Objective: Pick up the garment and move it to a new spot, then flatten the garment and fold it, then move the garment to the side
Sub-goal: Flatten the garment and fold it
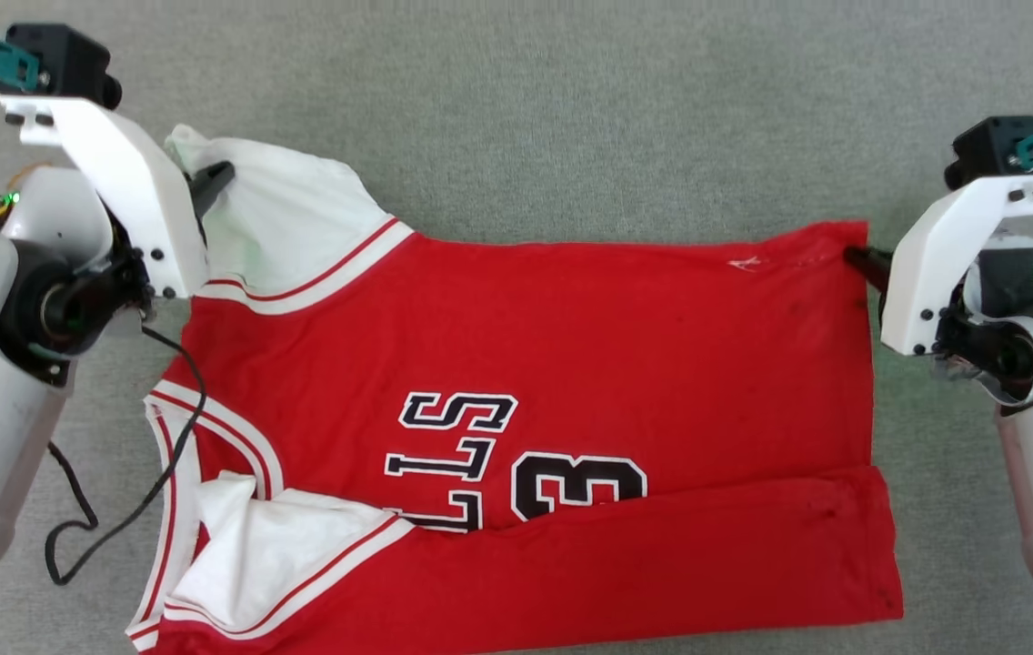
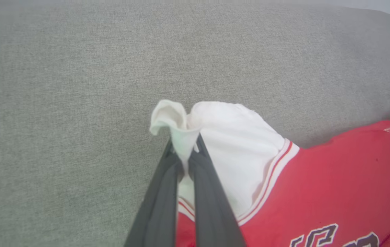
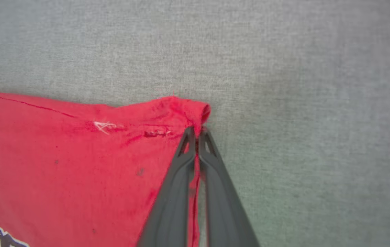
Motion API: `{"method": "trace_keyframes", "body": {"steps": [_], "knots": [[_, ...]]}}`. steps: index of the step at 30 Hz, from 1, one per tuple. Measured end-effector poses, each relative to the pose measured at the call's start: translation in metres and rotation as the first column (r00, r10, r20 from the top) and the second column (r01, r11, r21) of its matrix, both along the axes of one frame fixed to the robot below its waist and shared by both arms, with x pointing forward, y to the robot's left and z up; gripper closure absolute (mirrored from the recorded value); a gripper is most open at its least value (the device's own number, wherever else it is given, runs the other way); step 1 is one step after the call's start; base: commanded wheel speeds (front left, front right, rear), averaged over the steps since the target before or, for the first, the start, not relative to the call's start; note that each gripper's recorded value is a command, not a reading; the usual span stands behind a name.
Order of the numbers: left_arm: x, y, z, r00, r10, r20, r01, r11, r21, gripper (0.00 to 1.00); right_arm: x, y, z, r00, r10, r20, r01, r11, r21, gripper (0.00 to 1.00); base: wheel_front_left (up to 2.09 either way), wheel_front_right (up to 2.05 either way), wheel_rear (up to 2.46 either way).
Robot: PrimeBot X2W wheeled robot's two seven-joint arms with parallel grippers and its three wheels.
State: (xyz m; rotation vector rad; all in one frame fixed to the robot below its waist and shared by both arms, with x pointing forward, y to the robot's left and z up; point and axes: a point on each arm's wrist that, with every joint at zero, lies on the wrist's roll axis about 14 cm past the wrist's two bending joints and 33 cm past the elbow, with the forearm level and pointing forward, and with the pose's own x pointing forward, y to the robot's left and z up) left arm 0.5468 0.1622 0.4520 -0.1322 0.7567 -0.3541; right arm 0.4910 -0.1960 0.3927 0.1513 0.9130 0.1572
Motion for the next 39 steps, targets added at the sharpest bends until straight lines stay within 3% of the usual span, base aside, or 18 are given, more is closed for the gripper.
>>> {"method": "trace_keyframes", "body": {"steps": [4, 10, 19, 23, 24, 25, 26, 31, 35, 39], "knots": [[-0.015, 0.005, 0.011, 0.999, 0.025, 0.039, -0.024, 0.999, -0.025, 1.00, 0.004, -0.004, 0.035, 0.992, -0.009, 0.126, 0.010, 1.000, -0.001, 1.00, 0.00, 0.00, 0.00], [-0.057, 0.014, 0.018, 0.994, 0.094, 0.063, -0.087, 0.992, -0.096, 1.00, -0.029, -0.013, 0.054, 0.979, -0.043, 0.199, 0.043, 0.999, 0.006, 1.00, 0.00, 0.00, 0.00], [-0.142, 0.022, -0.017, 0.974, 0.217, -0.061, -0.224, 0.955, -0.193, 1.00, -0.092, -0.007, 0.032, 0.980, -0.102, 0.168, 0.090, 0.993, 0.077, 1.00, 0.00, 0.00, 0.00], [-0.182, 0.022, -0.048, 0.955, 0.241, -0.171, -0.270, 0.946, -0.179, 0.99, -0.121, -0.008, 0.004, 0.986, -0.138, 0.091, 0.129, 0.987, 0.096, 1.00, 0.00, 0.00, 0.00], [-0.193, 0.020, -0.056, 0.950, 0.237, -0.204, -0.273, 0.946, -0.175, 0.82, -0.127, -0.008, -0.001, 0.986, -0.144, 0.079, 0.136, 0.986, 0.099, 0.83, 0.00, 0.00, 0.00], [-0.202, 0.017, -0.064, 0.944, 0.233, -0.234, -0.277, 0.945, -0.175, 0.00, -0.132, -0.008, -0.006, 0.986, -0.153, 0.073, 0.145, 0.984, 0.103, 0.09, 0.00, 0.00, 0.00], [-0.209, 0.014, -0.070, 0.940, 0.228, -0.252, -0.276, 0.945, -0.175, 0.00, -0.137, -0.008, -0.010, 0.984, -0.164, 0.063, 0.156, 0.981, 0.112, 0.00, 0.00, 0.00, 0.00], [-0.209, 0.008, -0.068, 0.952, 0.247, -0.182, -0.281, 0.939, -0.199, 0.00, -0.145, -0.013, -0.011, 0.973, -0.201, 0.114, 0.188, 0.975, 0.116, 0.00, 0.00, 0.00, 0.00], [-0.194, 0.018, -0.048, 0.958, 0.287, 0.006, -0.281, 0.942, -0.183, 0.00, -0.140, -0.018, 0.010, 0.953, -0.212, 0.216, 0.189, 0.974, 0.121, 0.00, 0.00, 0.00, 0.00], [-0.168, 0.029, -0.004, 0.888, 0.380, 0.259, -0.330, 0.919, -0.215, 0.00, -0.137, -0.024, 0.039, 0.929, -0.209, 0.306, 0.181, 0.977, 0.116, 0.00, 0.00, 0.00, 0.00]]}}
